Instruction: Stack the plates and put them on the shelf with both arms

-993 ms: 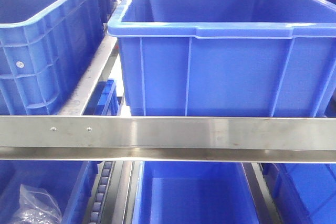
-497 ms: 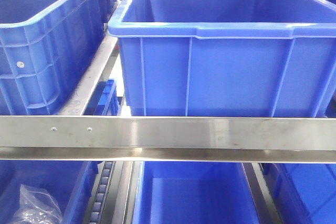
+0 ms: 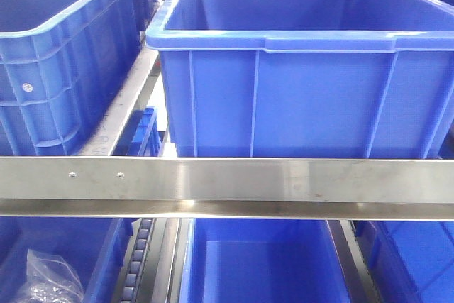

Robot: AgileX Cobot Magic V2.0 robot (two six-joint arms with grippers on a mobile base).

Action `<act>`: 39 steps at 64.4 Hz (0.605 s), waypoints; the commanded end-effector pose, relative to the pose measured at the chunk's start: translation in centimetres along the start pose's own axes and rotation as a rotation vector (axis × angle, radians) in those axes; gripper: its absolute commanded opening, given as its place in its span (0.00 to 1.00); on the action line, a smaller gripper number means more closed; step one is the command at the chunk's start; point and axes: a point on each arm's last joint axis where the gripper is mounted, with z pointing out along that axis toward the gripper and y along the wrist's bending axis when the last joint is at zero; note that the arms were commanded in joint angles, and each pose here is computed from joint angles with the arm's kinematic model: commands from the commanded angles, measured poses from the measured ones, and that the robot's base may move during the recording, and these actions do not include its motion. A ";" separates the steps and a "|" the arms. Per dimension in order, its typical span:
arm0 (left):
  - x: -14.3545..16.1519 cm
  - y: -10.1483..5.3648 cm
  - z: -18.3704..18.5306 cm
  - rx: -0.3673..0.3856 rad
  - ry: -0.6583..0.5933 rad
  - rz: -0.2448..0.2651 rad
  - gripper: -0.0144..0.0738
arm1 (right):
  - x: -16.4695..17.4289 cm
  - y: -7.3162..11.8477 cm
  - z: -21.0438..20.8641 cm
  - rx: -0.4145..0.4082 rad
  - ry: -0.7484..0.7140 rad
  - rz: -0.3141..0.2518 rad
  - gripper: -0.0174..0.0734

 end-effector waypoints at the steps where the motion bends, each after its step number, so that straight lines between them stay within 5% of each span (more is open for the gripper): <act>1: -1.9 0.1 0.1 -0.008 -0.112 -0.007 0.26 | -0.8 -0.1 -0.2 0.019 -0.093 -0.052 0.23; 16: -1.9 0.1 0.1 -0.008 -0.112 -0.007 0.26 | -0.8 -0.1 -0.2 0.020 -0.098 -0.041 0.23; 27: -1.9 0.1 0.1 -0.008 -0.112 -0.007 0.26 | -0.8 -0.1 -0.2 0.011 -0.099 0.136 0.23; 39: -1.9 0.1 0.1 -0.008 -0.112 -0.007 0.26 | -0.8 -0.1 -0.2 0.010 -0.098 0.152 0.23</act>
